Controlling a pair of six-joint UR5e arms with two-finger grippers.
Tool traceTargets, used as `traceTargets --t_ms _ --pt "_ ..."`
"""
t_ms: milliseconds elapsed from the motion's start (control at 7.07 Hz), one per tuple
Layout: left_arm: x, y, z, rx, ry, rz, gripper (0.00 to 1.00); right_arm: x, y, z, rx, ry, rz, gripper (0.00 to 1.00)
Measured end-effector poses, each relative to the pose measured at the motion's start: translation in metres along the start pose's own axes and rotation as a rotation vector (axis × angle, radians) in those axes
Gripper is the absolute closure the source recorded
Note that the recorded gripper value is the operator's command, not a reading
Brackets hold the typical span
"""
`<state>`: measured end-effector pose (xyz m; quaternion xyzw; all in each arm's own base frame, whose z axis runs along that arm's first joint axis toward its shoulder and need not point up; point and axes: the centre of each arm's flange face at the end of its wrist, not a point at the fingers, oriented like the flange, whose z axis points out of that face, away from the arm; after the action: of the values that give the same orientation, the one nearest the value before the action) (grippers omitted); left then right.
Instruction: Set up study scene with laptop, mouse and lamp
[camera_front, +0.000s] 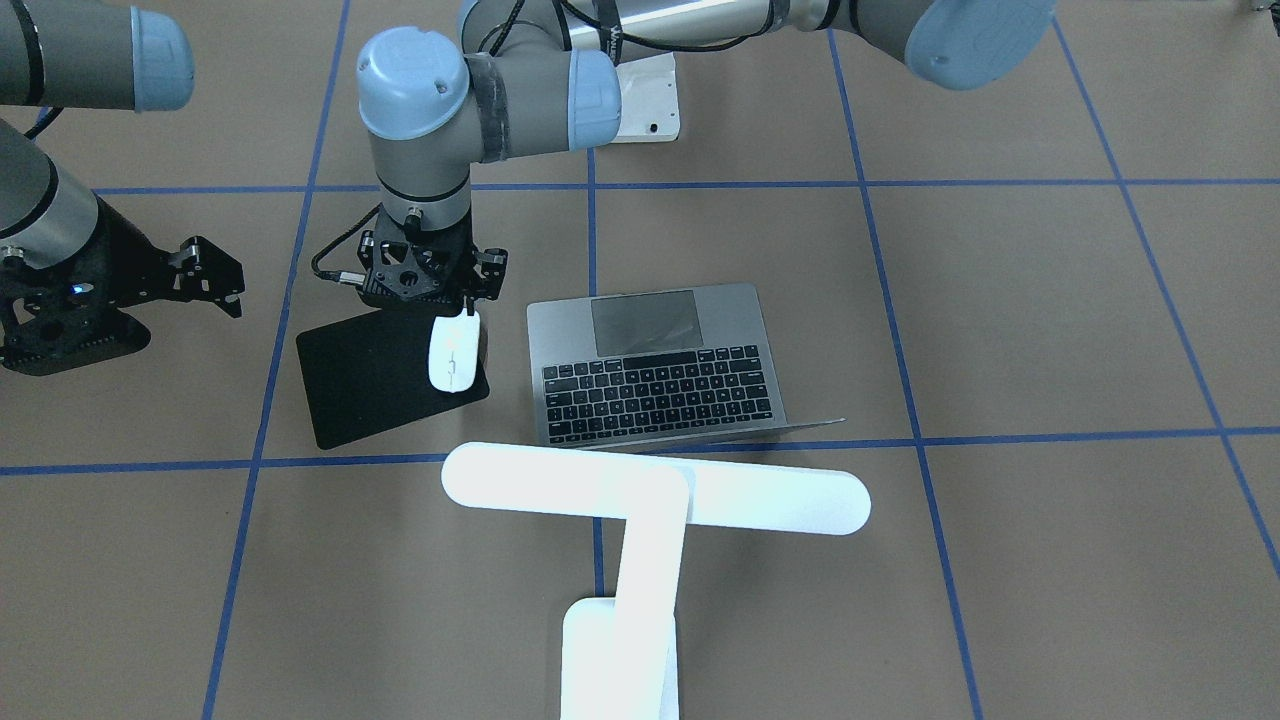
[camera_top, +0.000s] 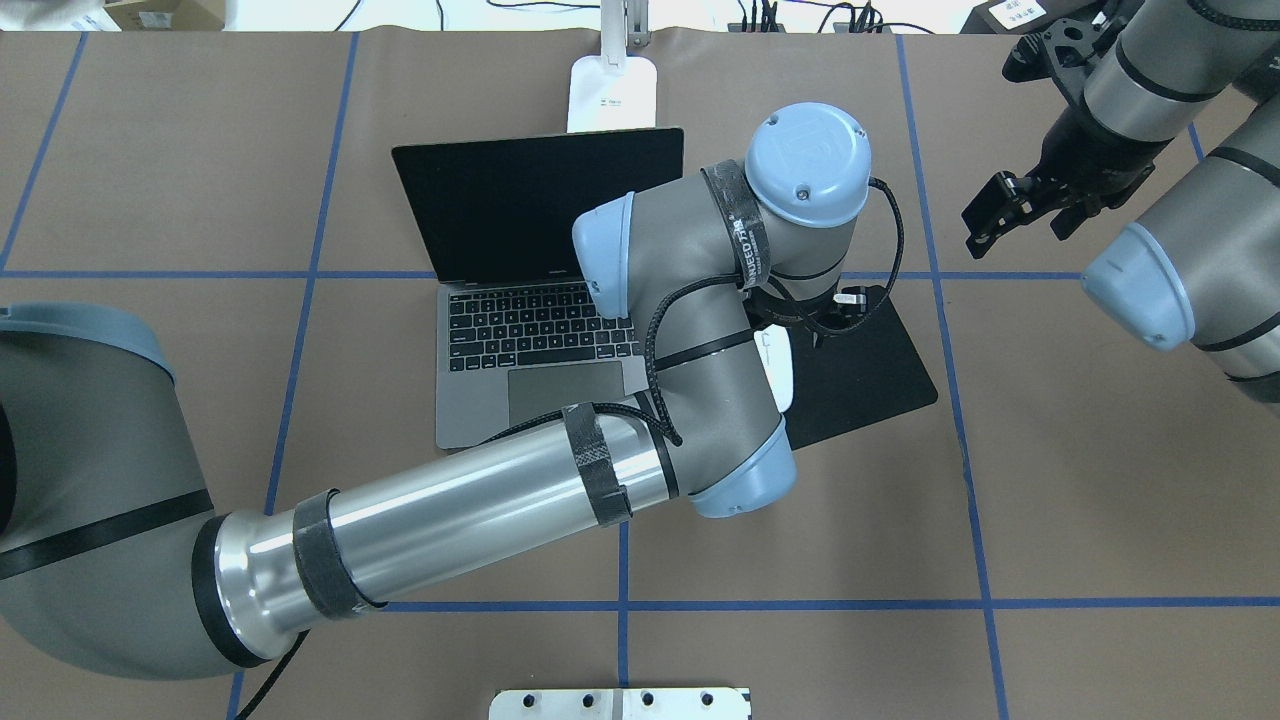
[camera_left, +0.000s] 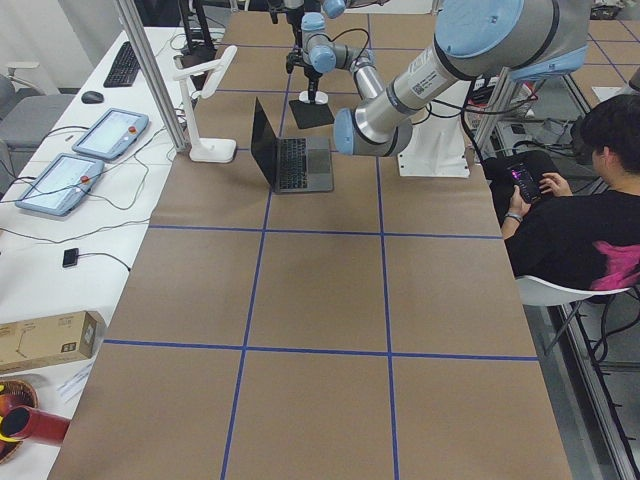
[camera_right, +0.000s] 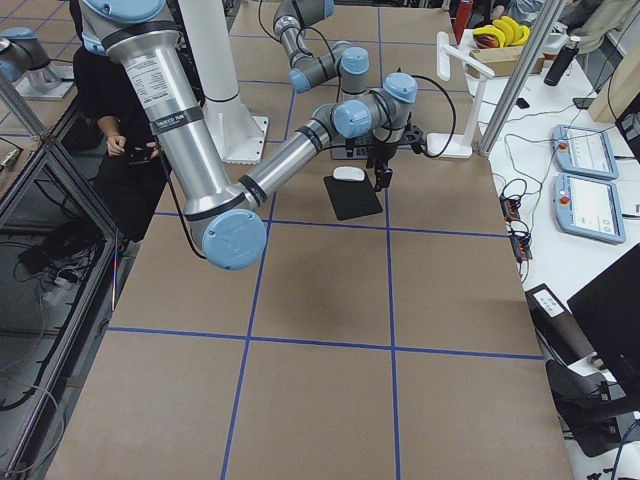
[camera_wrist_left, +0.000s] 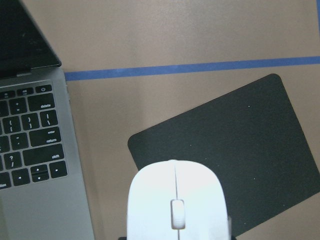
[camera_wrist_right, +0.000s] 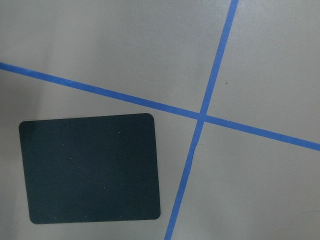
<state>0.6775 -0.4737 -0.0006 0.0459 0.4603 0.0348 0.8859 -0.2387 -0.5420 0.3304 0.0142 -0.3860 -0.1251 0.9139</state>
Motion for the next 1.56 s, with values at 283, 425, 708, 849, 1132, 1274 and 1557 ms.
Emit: traceTargets --t_ms 283,425,708,849,1132,1274,1557 --pt "0.001 -0.001 0.0 0.003 0.007 0.003 0.17 0.003 -0.001 -0.004 0.004 -0.002 0.006 0.01" --pt "0.003 -0.001 -0.002 0.004 0.01 0.005 0.16 0.004 -0.001 -0.005 0.007 -0.002 0.008 0.01" --pt "0.006 0.001 -0.009 0.007 0.019 0.01 0.07 0.006 -0.002 -0.008 0.012 -0.001 0.012 0.01" --pt "0.008 0.003 -0.016 0.005 0.02 0.01 0.04 0.01 -0.002 -0.013 0.021 0.002 0.017 0.01" --pt "0.002 0.013 -0.059 -0.006 -0.017 0.026 0.01 0.033 -0.006 -0.033 0.059 0.011 0.054 0.01" --pt "-0.024 0.024 -0.084 -0.007 -0.039 0.067 0.01 0.054 -0.011 -0.047 0.08 0.019 0.09 0.01" --pt "-0.133 0.046 -0.122 0.016 -0.045 0.135 0.01 0.12 -0.024 -0.071 0.13 0.038 0.153 0.01"
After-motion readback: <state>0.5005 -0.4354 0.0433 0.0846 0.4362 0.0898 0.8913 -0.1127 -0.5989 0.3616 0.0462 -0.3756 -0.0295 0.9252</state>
